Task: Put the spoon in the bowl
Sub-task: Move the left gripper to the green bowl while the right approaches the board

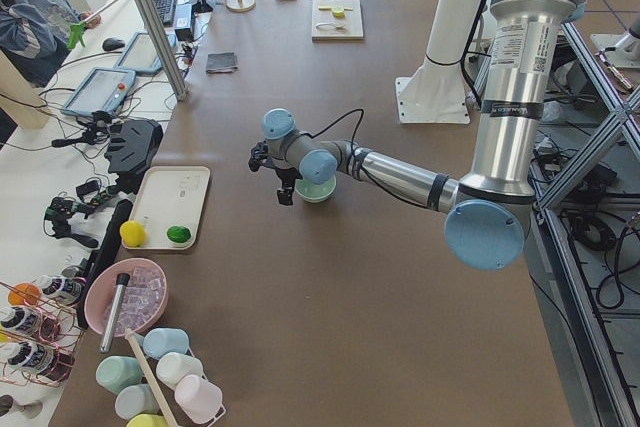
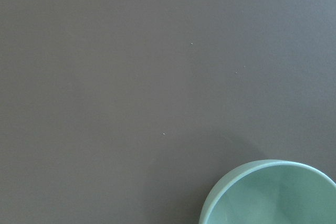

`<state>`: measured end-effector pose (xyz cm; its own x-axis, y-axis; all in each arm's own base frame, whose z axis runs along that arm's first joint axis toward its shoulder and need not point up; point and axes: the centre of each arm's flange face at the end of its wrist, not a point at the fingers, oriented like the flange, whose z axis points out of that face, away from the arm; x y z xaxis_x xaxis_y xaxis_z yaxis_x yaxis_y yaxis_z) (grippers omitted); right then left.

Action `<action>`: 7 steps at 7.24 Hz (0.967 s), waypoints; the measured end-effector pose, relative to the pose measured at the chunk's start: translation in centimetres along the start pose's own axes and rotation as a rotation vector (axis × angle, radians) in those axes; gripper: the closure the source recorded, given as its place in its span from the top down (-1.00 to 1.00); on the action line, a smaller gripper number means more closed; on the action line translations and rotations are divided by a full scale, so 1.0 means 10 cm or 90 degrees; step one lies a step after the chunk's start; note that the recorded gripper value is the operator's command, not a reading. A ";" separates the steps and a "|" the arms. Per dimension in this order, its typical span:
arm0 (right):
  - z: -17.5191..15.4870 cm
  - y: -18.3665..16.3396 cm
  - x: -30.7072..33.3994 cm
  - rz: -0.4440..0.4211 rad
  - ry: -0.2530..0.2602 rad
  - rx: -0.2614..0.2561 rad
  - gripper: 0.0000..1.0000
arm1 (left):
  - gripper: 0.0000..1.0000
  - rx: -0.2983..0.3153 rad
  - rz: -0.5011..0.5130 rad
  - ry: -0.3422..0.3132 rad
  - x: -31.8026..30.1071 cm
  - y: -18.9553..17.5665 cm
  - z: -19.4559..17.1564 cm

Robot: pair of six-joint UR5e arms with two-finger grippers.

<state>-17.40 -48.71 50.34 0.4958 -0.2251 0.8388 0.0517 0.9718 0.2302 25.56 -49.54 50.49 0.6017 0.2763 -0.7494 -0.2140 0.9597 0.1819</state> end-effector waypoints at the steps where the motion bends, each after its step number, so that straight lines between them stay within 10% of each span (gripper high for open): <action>1: 0.04 -0.02 -0.06 0.004 -0.003 -0.003 0.98 | -0.18 -0.006 0.012 -0.009 0.09 0.01 0.13; 3: 0.03 -0.02 -0.14 0.004 -0.010 -0.004 0.97 | -1.00 -0.012 0.025 -0.026 0.16 0.03 0.28; 7: 0.01 0.00 -0.22 0.020 -0.012 -0.005 0.72 | -1.00 0.003 0.021 -0.011 0.46 -0.13 0.19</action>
<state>-18.59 -48.20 48.57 0.4813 -0.1958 0.8544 0.0427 0.9788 0.2003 30.07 -49.37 47.98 0.6076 0.3085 -0.7319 -0.2302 0.9503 0.2095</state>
